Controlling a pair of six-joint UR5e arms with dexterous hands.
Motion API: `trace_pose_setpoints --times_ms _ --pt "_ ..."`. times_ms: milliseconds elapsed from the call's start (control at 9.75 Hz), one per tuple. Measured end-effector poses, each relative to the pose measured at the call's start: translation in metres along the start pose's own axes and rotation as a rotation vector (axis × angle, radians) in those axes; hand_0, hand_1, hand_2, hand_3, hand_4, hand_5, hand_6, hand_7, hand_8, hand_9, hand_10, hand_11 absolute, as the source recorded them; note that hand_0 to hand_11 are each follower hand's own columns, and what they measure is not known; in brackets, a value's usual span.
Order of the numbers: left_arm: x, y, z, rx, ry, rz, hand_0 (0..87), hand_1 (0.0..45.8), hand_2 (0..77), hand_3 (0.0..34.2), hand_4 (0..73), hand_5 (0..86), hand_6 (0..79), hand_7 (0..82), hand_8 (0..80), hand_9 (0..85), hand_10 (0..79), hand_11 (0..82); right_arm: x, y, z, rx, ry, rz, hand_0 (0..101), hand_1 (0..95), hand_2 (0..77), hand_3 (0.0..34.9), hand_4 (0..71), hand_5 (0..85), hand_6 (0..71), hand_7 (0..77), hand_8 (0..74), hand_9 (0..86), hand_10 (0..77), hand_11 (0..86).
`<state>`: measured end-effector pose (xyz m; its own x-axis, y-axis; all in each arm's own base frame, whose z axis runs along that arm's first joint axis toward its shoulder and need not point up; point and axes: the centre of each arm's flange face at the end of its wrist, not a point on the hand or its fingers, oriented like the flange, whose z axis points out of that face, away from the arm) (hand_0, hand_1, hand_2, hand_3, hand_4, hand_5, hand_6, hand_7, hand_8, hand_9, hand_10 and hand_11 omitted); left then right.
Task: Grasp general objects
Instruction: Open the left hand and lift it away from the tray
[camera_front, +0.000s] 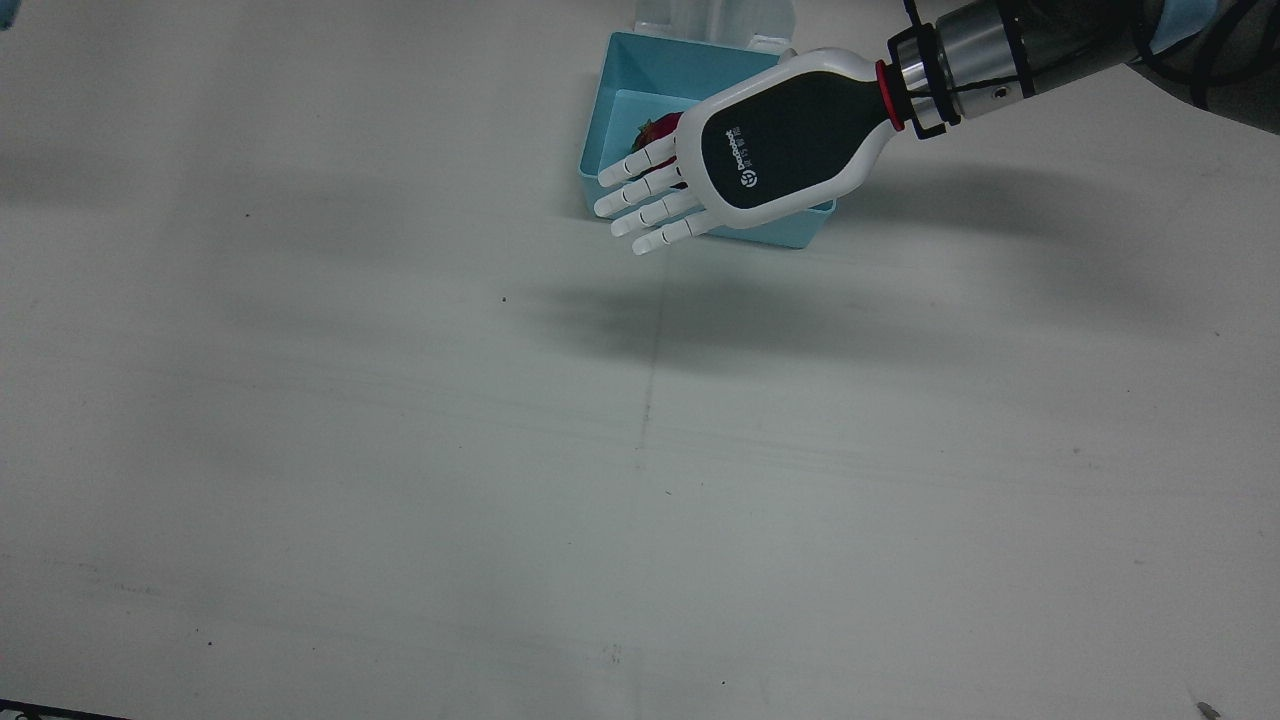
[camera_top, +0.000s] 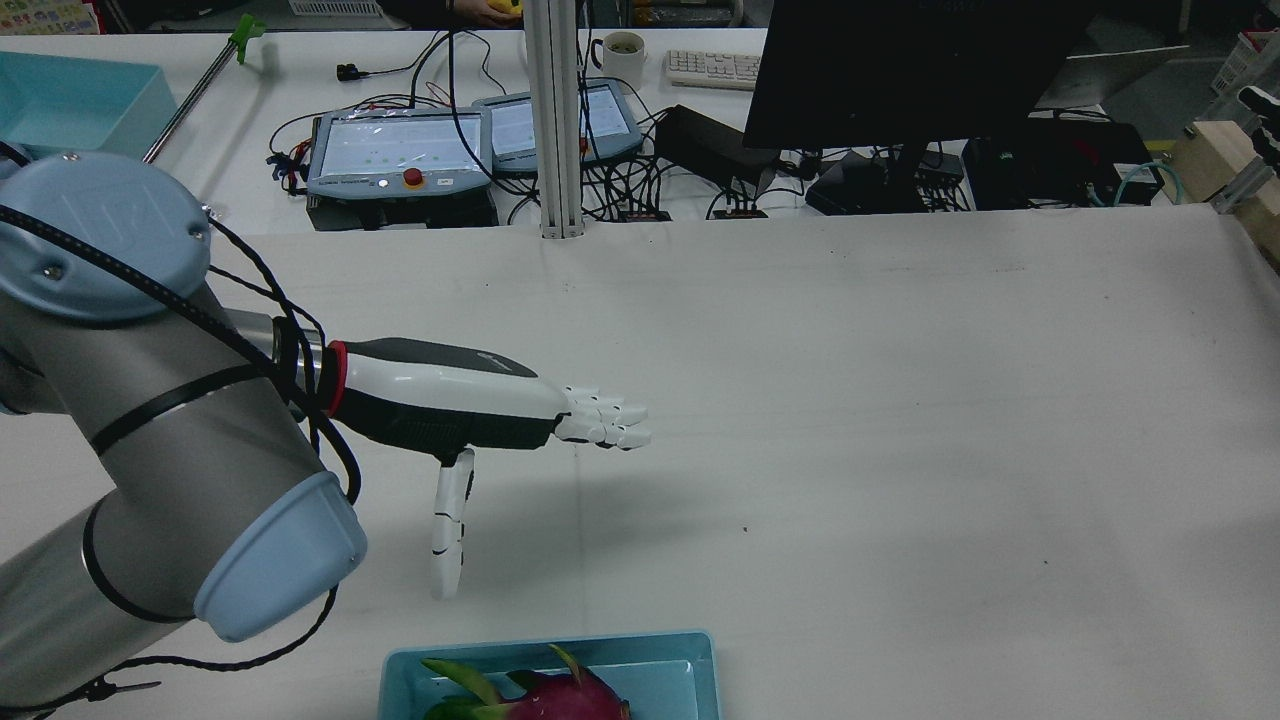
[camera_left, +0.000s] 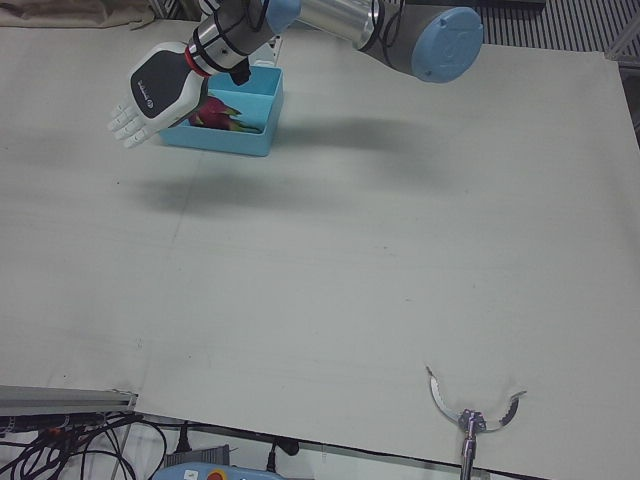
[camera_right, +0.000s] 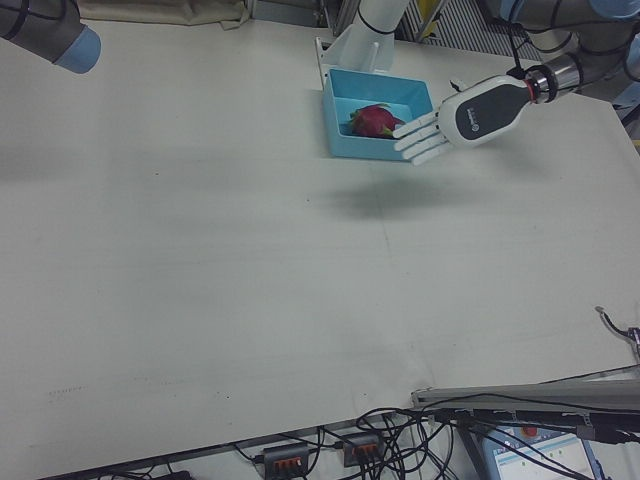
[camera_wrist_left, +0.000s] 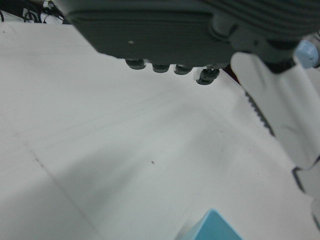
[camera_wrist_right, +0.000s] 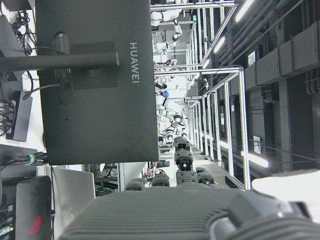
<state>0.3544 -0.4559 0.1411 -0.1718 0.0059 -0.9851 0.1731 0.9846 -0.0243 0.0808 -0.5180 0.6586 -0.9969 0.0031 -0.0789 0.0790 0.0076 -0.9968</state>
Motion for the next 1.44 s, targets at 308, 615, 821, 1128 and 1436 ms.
trace_pose_setpoints --times_ms 308,615,821,1128,1436 --pt "0.023 -0.07 -0.046 0.15 0.142 -0.022 43.1 2.2 6.0 0.0 0.0 2.2 0.0 0.5 1.1 0.5 0.5 0.0 0.0 0.0 0.0 0.0 0.0 0.0 0 6.5 1.6 0.0 0.0 0.0 0.0 0.0 0.0 1.1 0.0 1.1" --pt "0.024 -0.115 -0.069 0.334 0.289 -0.035 47.7 2.2 6.0 0.0 19.1 2.2 0.5 14.7 1.1 0.0 0.5 0.0 0.0 0.0 0.0 0.001 0.0 0.0 0 6.5 1.6 0.0 0.0 0.0 0.0 0.0 0.0 1.1 0.0 1.1" --pt "-0.026 -0.138 -0.08 0.472 0.403 -0.067 48.1 1.6 6.0 0.0 21.8 2.2 8.2 25.6 9.3 0.5 1.1 0.5 0.0 0.0 0.0 0.0 0.0 0.001 0 6.5 1.6 0.0 0.0 0.0 0.0 0.0 0.0 1.1 0.0 0.5" --pt "-0.127 -0.178 -0.102 0.64 0.534 -0.181 48.1 1.6 11.4 0.0 25.6 2.2 14.2 32.2 11.5 2.2 10.9 18.5 0.0 0.0 0.0 0.001 0.0 0.0 0 6.0 1.6 0.0 0.0 0.0 0.0 0.0 0.0 1.1 0.0 0.5" --pt "-0.186 -0.222 -0.14 0.806 0.529 -0.179 50.5 1.6 18.5 0.0 27.8 3.8 18.5 36.0 10.9 10.4 15.3 24.0 0.0 0.0 0.0 0.0 0.0 0.001 0 6.5 1.6 0.0 0.0 0.0 0.0 0.0 0.0 1.1 0.0 0.5"
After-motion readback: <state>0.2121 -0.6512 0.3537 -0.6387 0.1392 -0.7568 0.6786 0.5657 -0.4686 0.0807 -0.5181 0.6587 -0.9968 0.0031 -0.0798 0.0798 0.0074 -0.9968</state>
